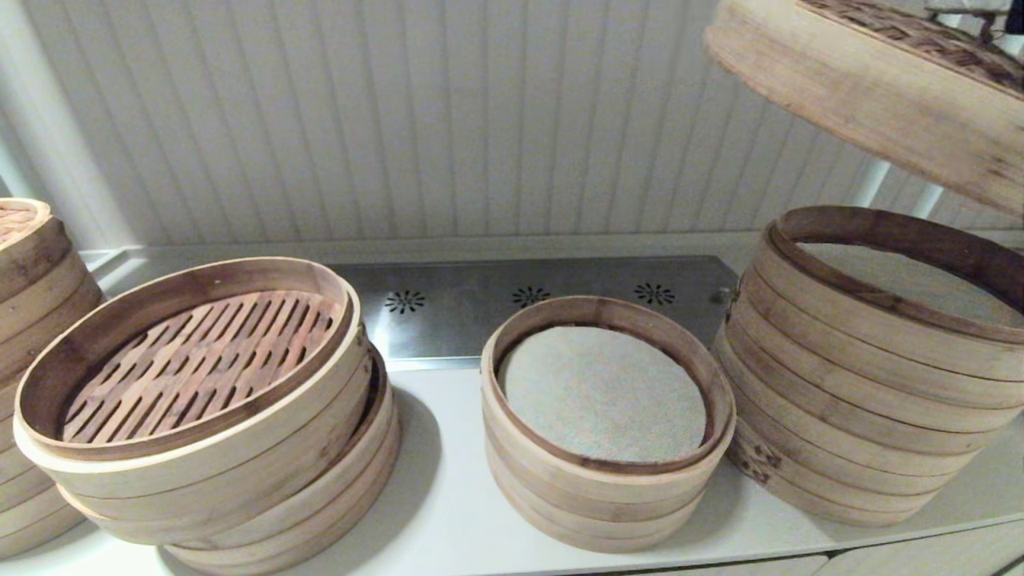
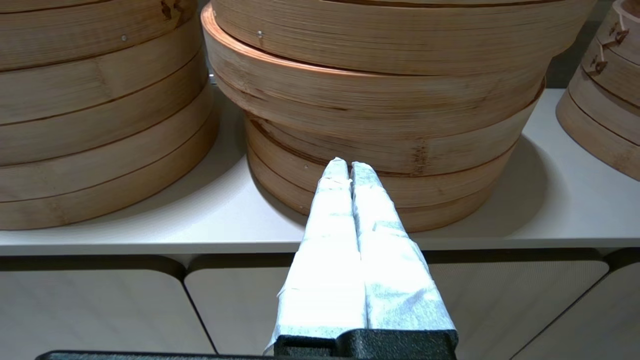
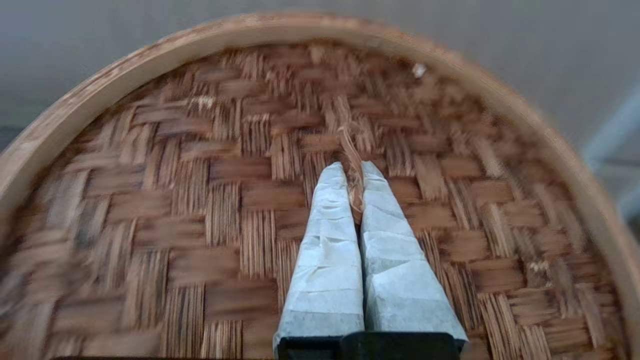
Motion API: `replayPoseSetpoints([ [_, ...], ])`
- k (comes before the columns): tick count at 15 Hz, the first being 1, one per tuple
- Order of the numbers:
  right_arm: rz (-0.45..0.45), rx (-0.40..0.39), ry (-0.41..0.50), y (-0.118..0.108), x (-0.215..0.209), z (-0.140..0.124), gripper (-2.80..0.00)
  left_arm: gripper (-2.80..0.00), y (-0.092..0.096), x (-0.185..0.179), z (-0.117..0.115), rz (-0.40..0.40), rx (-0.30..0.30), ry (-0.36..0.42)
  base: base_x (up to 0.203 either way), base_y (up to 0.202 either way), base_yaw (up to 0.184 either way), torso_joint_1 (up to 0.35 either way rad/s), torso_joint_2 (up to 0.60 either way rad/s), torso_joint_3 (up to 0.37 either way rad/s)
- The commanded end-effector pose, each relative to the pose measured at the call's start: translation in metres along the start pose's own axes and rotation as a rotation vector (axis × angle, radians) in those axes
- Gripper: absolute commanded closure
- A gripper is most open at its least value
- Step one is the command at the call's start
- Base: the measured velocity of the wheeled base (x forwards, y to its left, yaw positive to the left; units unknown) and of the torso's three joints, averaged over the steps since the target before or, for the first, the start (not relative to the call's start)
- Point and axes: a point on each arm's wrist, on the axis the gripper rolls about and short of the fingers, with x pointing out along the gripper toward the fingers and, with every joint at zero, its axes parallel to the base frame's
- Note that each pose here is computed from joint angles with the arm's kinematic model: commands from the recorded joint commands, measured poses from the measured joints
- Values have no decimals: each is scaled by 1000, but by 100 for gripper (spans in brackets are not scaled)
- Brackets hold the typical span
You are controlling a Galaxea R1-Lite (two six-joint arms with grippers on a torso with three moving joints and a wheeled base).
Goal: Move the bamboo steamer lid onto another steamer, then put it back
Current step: Put the steamer
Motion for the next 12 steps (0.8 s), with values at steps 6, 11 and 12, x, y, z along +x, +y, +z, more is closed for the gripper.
replayPoseSetpoints([
  [6, -163, 21, 182, -57, 41, -37, 0, 0, 0, 0, 0, 0, 0, 0, 0, 0, 0, 0, 0, 0],
  [11, -186, 121, 281, -72, 63, -66, 0, 0, 0, 0, 0, 0, 0, 1, 0, 0, 0, 0, 0, 0],
  [12, -183, 134, 296, -77, 66, -70, 0, 0, 0, 0, 0, 0, 0, 1, 0, 0, 0, 0, 0, 0],
])
